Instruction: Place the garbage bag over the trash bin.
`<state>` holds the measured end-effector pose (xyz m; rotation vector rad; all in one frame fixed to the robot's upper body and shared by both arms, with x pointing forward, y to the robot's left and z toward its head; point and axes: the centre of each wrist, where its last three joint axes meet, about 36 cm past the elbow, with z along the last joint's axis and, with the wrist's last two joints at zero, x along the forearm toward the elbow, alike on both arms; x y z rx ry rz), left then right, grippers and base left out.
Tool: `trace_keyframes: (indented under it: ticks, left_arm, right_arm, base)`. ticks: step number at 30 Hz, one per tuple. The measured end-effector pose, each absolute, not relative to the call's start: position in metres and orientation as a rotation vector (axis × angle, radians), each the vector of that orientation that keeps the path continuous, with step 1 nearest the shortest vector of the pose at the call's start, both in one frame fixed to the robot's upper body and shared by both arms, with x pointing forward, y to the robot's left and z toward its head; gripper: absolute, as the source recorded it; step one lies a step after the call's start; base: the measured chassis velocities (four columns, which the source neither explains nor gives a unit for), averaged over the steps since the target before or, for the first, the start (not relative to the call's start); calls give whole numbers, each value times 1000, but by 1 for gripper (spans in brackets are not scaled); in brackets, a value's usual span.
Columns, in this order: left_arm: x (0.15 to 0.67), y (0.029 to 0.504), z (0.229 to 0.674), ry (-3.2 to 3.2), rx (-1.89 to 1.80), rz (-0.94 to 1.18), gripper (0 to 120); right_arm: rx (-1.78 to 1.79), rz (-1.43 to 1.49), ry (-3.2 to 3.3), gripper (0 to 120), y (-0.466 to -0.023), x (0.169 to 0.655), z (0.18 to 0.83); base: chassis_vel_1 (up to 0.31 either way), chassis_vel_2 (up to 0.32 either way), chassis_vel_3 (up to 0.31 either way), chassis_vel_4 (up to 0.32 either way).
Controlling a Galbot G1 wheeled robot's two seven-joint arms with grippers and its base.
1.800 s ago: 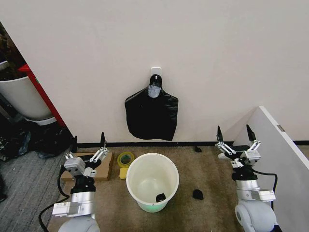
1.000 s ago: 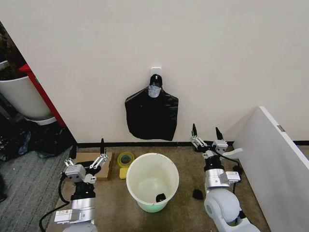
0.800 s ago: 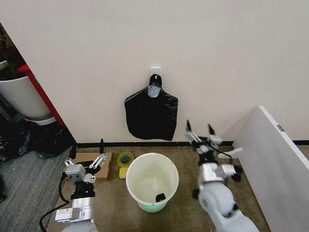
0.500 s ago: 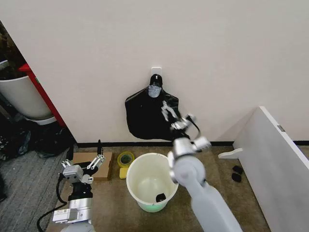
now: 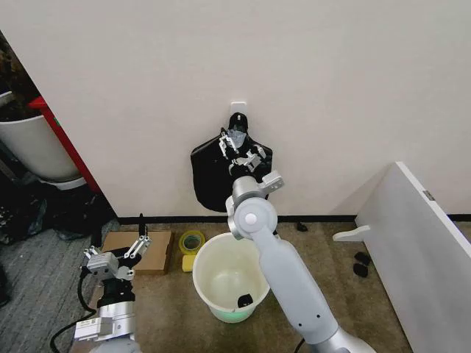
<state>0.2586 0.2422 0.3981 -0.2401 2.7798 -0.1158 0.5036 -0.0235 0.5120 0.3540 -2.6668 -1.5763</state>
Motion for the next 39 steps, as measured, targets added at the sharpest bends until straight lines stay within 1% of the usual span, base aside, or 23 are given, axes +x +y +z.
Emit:
trace_keyframes:
  ticks: [6, 9, 14, 15, 16, 17, 19, 22, 23, 25, 26, 29, 30, 33, 39]
  left_arm:
    - [259, 241, 396, 2784, -241, -119, 100]
    - [260, 240, 396, 2784, -242, -119, 100]
    - [260, 240, 395, 2785, -245, -120, 100]
    - [260, 240, 395, 2786, -246, -119, 100]
    - [260, 240, 395, 2786, -246, -119, 100]
    - [260, 240, 394, 2787, -246, -119, 100]
    - [260, 240, 394, 2789, -247, -118, 100]
    - [260, 240, 393, 2791, -246, -116, 100]
    - [260, 240, 393, 2791, -246, -116, 100]
    - [260, 240, 392, 2793, -247, -115, 100]
    - [260, 240, 392, 2793, -247, -115, 100]
    - [260, 240, 391, 2795, -248, -113, 100]
    - [260, 240, 391, 2795, -248, -113, 100]
    - [261, 240, 389, 2797, -249, -112, 100]
    - [262, 239, 387, 2799, -248, -115, 100]
  right_arm:
    - [325, -1563, -2680, 89, -28, 513, 509]
    - [318, -1560, -2684, 87, -29, 517, 508]
    - [305, -1550, -2698, 66, -32, 527, 505]
    - [307, -1550, -2699, 63, -32, 527, 505]
    - [307, -1550, -2699, 63, -32, 527, 505]
    - [313, -1551, -2703, 56, -32, 528, 505]
    - [324, -1556, -2711, 48, -32, 529, 506]
    - [341, -1569, -2718, 36, -30, 531, 510]
    - [341, -1569, -2718, 36, -30, 531, 510]
    - [342, -1572, -2727, 29, -31, 532, 510]
    - [342, -1572, -2731, 22, -31, 531, 510]
    - [344, -1570, -2736, 10, -31, 528, 507]
    - [344, -1570, -2736, 10, -31, 528, 507]
    - [346, -1570, -2743, 0, -31, 526, 505]
    - [364, -1591, -2757, 0, -32, 519, 503]
  base:
    - [0, 0, 0, 0]
    - [0, 0, 0, 0]
    - [0, 0, 0, 0]
    - [0, 0, 0, 0]
    - [0, 0, 0, 0]
    - [0, 0, 0, 0]
    - [0, 0, 0, 0]
    - [0, 0, 0, 0]
    - [0, 0, 0, 0]
    - [0, 0, 0, 0]
    - [0, 0, 0, 0]
    - [0, 0, 0, 0]
    - [0, 0, 0, 0]
    - [0, 0, 0, 0]
    - [0, 0, 0, 0]
